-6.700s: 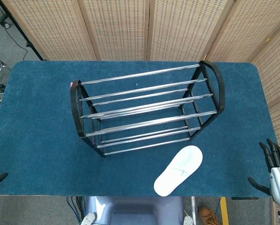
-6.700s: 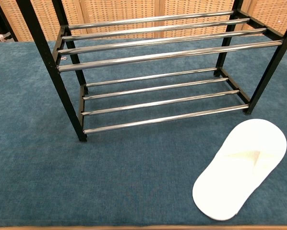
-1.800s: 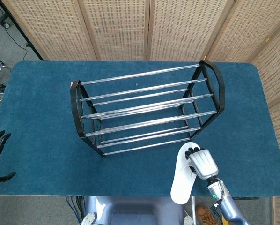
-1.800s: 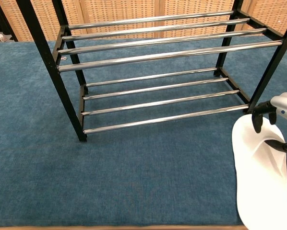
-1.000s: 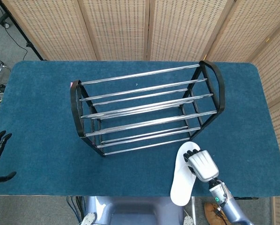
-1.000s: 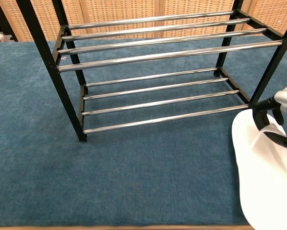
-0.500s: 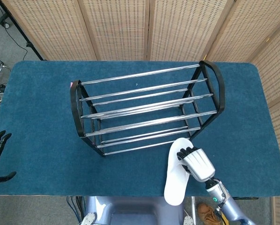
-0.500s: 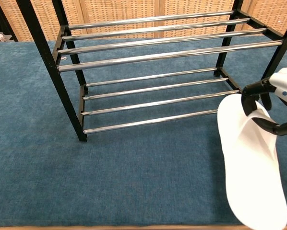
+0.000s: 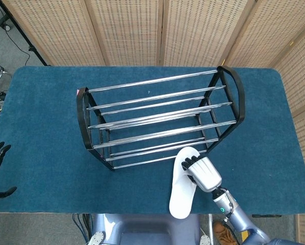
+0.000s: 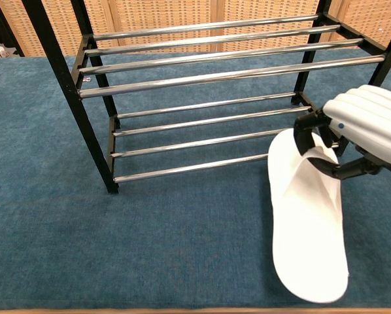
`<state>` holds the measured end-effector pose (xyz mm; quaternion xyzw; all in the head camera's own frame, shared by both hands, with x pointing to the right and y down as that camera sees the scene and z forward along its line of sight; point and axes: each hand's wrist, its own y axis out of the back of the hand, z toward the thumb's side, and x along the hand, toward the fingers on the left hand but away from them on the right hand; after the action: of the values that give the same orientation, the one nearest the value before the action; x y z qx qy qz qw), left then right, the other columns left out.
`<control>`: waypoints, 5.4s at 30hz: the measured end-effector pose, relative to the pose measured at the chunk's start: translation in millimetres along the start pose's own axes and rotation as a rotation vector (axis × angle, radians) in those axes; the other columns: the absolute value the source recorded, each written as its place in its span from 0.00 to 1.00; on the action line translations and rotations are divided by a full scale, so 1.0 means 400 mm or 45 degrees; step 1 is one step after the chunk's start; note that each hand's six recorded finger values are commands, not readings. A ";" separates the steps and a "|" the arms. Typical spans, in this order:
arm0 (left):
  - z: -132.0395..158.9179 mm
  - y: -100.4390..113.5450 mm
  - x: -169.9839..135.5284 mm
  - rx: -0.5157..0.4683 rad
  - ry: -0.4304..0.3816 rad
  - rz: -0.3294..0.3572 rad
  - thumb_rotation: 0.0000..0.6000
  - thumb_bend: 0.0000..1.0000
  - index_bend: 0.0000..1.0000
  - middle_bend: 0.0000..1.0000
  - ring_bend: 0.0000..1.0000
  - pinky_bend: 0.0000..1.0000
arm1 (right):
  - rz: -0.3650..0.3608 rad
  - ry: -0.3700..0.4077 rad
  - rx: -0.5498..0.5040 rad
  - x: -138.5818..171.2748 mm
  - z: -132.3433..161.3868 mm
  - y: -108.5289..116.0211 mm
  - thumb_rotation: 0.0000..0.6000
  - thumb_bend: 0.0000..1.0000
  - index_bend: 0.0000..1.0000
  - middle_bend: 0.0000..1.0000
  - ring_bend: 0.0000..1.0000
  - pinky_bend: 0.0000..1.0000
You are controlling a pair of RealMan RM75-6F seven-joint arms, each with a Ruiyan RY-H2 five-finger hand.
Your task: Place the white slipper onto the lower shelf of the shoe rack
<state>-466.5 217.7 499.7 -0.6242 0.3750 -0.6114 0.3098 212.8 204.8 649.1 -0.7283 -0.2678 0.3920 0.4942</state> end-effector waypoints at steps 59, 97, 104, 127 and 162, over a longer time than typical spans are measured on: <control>-0.031 -0.002 0.030 -0.026 0.062 -0.020 1.00 0.08 0.00 0.00 0.00 0.00 | -0.036 0.171 -0.040 -0.229 0.042 -0.067 1.00 0.55 0.63 0.56 0.59 0.71; -0.032 -0.017 0.042 -0.020 0.088 -0.053 1.00 0.08 0.00 0.00 0.00 0.00 | -0.096 0.310 -0.012 -0.321 0.033 -0.059 1.00 0.55 0.63 0.56 0.59 0.71; -0.035 -0.017 0.043 -0.020 0.097 -0.052 1.00 0.08 0.00 0.00 0.00 0.00 | -0.092 0.334 0.008 -0.342 0.041 -0.063 1.00 0.55 0.63 0.56 0.59 0.71; -0.052 -0.018 0.046 -0.026 0.135 -0.057 1.00 0.08 0.00 0.00 0.00 0.00 | -0.066 0.384 0.039 -0.425 0.069 -0.071 1.00 0.55 0.63 0.55 0.58 0.71; -0.059 -0.029 0.057 -0.016 0.156 -0.076 1.00 0.08 0.00 0.00 0.00 0.00 | -0.034 0.324 0.025 -0.481 0.050 -0.070 1.00 0.55 0.41 0.37 0.39 0.61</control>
<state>-489.7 206.2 522.9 -0.5985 0.3782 -0.6550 0.2641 90.5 75.8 730.1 -0.7636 -0.2090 0.2923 0.5364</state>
